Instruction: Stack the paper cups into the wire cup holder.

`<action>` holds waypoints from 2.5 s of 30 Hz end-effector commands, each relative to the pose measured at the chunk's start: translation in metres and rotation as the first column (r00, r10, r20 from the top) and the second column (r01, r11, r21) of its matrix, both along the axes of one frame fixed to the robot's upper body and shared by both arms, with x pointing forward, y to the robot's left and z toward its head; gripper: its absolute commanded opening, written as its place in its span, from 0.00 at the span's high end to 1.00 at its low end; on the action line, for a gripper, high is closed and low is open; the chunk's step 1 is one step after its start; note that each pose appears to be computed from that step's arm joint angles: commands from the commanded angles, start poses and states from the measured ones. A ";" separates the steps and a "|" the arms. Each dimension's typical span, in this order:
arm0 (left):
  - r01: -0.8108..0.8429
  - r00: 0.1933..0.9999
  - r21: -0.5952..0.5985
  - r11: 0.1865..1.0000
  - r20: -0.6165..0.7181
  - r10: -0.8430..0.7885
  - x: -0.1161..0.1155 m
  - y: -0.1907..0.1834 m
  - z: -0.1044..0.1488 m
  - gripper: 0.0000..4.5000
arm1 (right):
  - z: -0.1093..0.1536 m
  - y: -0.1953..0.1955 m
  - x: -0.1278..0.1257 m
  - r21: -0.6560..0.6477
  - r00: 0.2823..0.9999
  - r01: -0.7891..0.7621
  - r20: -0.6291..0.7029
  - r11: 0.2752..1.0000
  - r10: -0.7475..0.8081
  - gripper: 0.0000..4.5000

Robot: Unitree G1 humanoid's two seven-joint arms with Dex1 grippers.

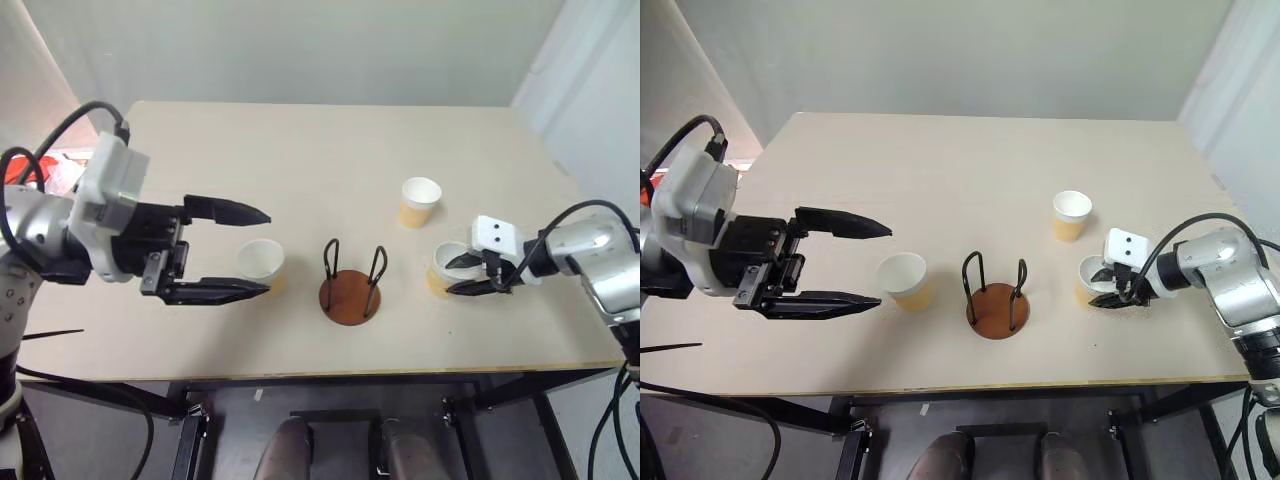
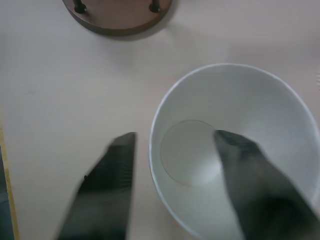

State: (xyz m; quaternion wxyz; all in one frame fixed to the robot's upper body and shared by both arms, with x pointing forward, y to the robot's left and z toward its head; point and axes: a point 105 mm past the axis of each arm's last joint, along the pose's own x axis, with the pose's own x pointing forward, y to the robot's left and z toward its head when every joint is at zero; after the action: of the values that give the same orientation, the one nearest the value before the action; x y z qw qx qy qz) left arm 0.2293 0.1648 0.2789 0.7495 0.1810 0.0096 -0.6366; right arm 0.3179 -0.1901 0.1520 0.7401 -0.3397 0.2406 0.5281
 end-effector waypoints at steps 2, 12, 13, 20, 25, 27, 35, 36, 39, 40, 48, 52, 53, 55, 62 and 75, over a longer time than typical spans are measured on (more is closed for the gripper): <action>-0.018 0.999 0.029 0.999 0.044 0.016 -0.002 0.002 0.004 0.00 | 0.021 0.008 0.000 0.012 0.997 -0.044 0.059 0.999 0.043 0.83; -0.096 0.993 0.055 0.994 0.073 0.092 0.006 0.018 0.005 0.00 | 0.124 0.042 -0.022 0.189 0.930 -0.338 0.217 0.922 0.297 1.00; -0.097 0.993 0.055 0.994 0.074 0.093 0.006 0.019 0.005 0.00 | 0.136 0.049 -0.024 0.192 0.910 -0.380 0.250 0.905 0.330 1.00; -0.102 0.992 0.059 0.993 0.074 0.098 0.007 0.018 0.002 0.00 | 0.136 0.112 -0.039 0.126 0.768 -0.627 0.267 0.769 0.583 1.00; -0.115 0.991 0.068 0.991 0.074 0.110 0.004 0.018 0.000 0.00 | 0.118 0.118 -0.033 0.068 0.762 -0.630 0.245 0.774 0.599 1.00; -0.132 0.989 0.073 0.989 0.073 0.126 0.003 0.020 -0.001 0.00 | 0.112 0.120 -0.032 0.051 0.762 -0.629 0.236 0.776 0.603 1.00; -0.176 0.981 0.074 0.982 0.090 0.169 0.007 0.023 0.001 0.00 | 0.104 0.124 -0.031 0.019 0.749 -0.644 0.214 0.764 0.627 0.90; -0.177 0.981 0.075 0.981 0.090 0.170 0.007 0.023 0.000 0.00 | 0.103 0.125 -0.031 0.018 0.748 -0.646 0.213 0.763 0.629 0.85; -0.176 0.981 0.074 0.982 0.091 0.169 0.008 0.021 -0.001 0.00 | 0.105 0.127 -0.031 0.020 0.742 -0.652 0.220 0.758 0.633 0.65; -0.178 0.981 0.073 0.981 0.092 0.171 0.008 0.020 -0.001 0.00 | 0.106 0.128 -0.031 0.021 0.741 -0.653 0.223 0.757 0.633 0.56; -0.426 0.879 0.041 0.904 0.255 0.403 0.064 0.020 0.000 0.00 | 0.135 0.108 0.024 0.090 0.852 -0.438 0.360 0.894 0.381 0.21; -0.474 0.847 0.012 0.881 0.281 0.452 0.087 0.010 0.000 0.00 | 0.132 0.078 0.073 0.126 0.913 -0.226 0.373 0.966 0.165 0.21; -0.472 0.845 0.004 0.881 0.286 0.452 0.091 0.007 0.000 0.00 | 0.130 0.073 0.080 0.162 0.926 -0.194 0.354 0.967 0.127 0.21; -0.457 0.851 -0.010 0.890 0.286 0.440 0.095 -0.005 0.001 0.00 | 0.118 0.058 0.096 0.212 0.951 -0.087 0.308 0.973 0.018 0.21; -0.415 0.872 -0.024 0.909 0.275 0.405 0.091 -0.019 0.000 0.00 | 0.081 0.037 0.119 0.156 0.956 0.088 0.264 0.984 -0.127 0.21; -0.471 0.845 -0.019 0.882 0.276 0.457 0.076 -0.003 0.002 0.00 | 0.049 0.055 0.122 0.128 0.970 0.100 0.206 0.987 -0.126 0.57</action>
State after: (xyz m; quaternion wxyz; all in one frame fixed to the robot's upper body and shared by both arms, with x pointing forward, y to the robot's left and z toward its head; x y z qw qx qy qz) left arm 0.3109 0.1589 0.2677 0.8674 0.2667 -0.0121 -0.4200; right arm 0.4387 -0.1401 0.1871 0.8037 -0.3417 0.1730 0.4553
